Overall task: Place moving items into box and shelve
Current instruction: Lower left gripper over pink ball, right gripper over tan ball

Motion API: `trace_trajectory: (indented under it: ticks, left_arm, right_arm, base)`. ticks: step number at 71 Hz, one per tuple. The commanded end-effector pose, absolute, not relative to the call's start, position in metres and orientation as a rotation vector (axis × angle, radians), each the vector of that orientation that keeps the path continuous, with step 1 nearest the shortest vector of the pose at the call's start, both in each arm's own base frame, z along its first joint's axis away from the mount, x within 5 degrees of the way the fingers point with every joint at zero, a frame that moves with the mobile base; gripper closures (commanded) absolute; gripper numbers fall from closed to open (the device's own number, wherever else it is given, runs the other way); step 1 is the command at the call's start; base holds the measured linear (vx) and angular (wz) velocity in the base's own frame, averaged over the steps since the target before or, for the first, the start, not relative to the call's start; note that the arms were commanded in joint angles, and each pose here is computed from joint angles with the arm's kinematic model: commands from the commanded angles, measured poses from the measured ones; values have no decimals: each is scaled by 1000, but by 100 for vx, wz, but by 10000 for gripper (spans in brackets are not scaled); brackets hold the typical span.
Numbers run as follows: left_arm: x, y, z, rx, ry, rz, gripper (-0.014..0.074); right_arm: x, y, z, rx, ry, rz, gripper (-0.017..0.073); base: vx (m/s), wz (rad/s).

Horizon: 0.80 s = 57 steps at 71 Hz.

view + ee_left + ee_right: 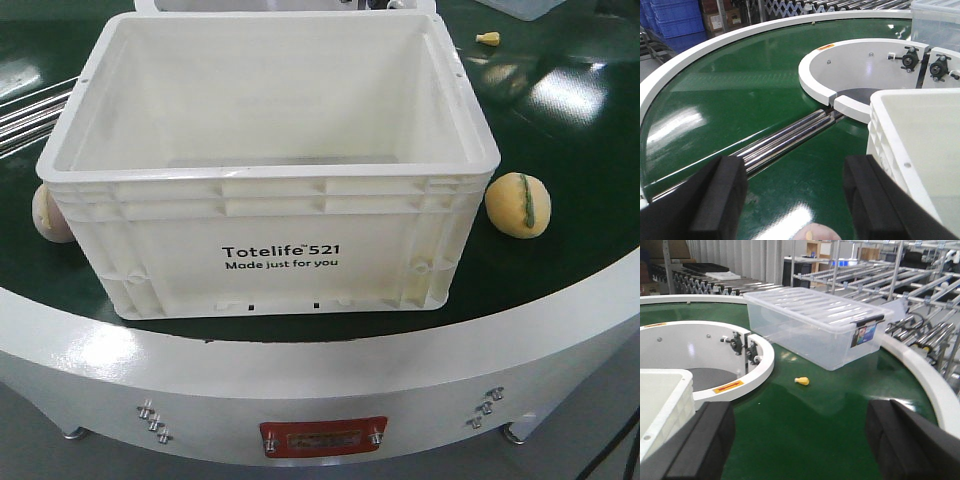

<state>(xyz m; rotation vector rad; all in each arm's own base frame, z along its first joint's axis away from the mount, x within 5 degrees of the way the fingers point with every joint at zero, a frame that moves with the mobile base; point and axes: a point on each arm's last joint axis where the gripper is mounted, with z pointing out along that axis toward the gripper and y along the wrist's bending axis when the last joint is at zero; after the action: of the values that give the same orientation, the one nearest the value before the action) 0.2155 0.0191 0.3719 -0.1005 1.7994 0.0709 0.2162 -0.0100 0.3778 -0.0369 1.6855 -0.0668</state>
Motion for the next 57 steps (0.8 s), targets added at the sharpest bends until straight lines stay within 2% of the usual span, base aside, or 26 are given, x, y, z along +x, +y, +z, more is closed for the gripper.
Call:
trace_trajectory:
  ticks: [1, 24, 45, 57]
  left_arm:
    - [224, 19, 396, -126, 1675, 28, 57]
    - [288, 25, 389, -150, 1795, 27, 111]
    - [324, 28, 342, -165, 1963, 31, 118]
    - [331, 28, 330, -167, 2000, 31, 118]
  right_arm:
    - [225, -11, 400, 3, 1622, -45, -15]
    - [301, -10, 397, -38, 1763, 21, -15]
    - [346, -10, 330, -56, 2010, 77, -15]
    - [362, -8, 293, -75, 2149, 122, -15]
  base:
    - [0, 0]
    - [0, 0]
    - [0, 0]
    - [0, 0]
